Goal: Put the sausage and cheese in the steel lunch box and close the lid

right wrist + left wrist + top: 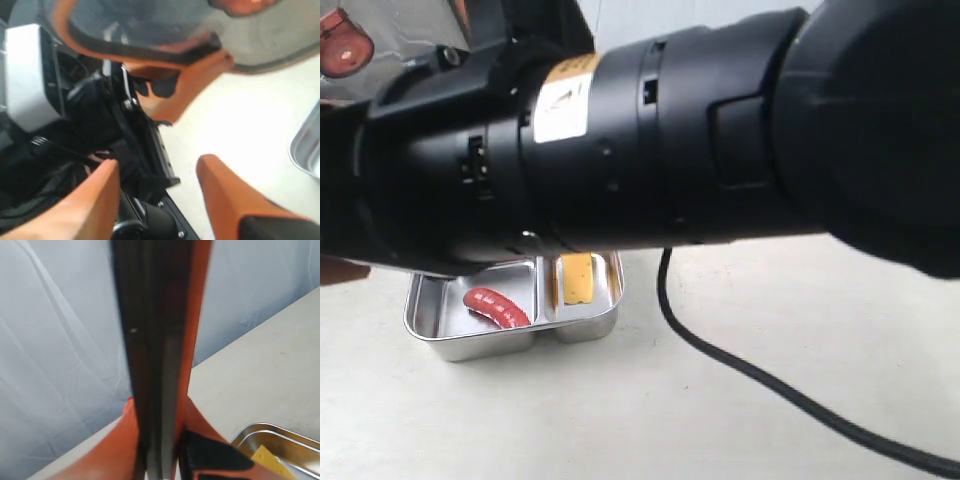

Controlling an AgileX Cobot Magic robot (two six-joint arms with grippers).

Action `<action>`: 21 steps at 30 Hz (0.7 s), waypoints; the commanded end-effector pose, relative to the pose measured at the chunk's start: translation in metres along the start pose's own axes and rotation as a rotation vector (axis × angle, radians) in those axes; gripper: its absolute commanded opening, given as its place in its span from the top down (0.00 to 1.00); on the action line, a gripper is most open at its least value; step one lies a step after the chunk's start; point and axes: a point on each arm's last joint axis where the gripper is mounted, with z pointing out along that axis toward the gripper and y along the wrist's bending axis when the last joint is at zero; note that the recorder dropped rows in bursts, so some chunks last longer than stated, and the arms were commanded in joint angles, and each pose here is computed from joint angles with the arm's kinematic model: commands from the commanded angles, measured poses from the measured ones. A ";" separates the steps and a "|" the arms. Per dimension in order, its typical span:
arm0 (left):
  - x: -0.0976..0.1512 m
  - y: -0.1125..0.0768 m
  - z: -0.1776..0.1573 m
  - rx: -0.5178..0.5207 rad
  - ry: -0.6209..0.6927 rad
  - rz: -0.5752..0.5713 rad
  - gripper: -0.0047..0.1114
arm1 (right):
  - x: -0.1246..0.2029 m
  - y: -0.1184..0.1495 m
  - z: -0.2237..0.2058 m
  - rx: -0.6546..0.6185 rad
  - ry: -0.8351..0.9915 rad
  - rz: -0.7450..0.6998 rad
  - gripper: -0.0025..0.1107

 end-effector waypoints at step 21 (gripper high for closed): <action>-0.003 0.031 -0.013 -0.310 0.223 0.552 0.96 | -0.036 -0.065 -0.021 0.145 -0.063 0.509 0.64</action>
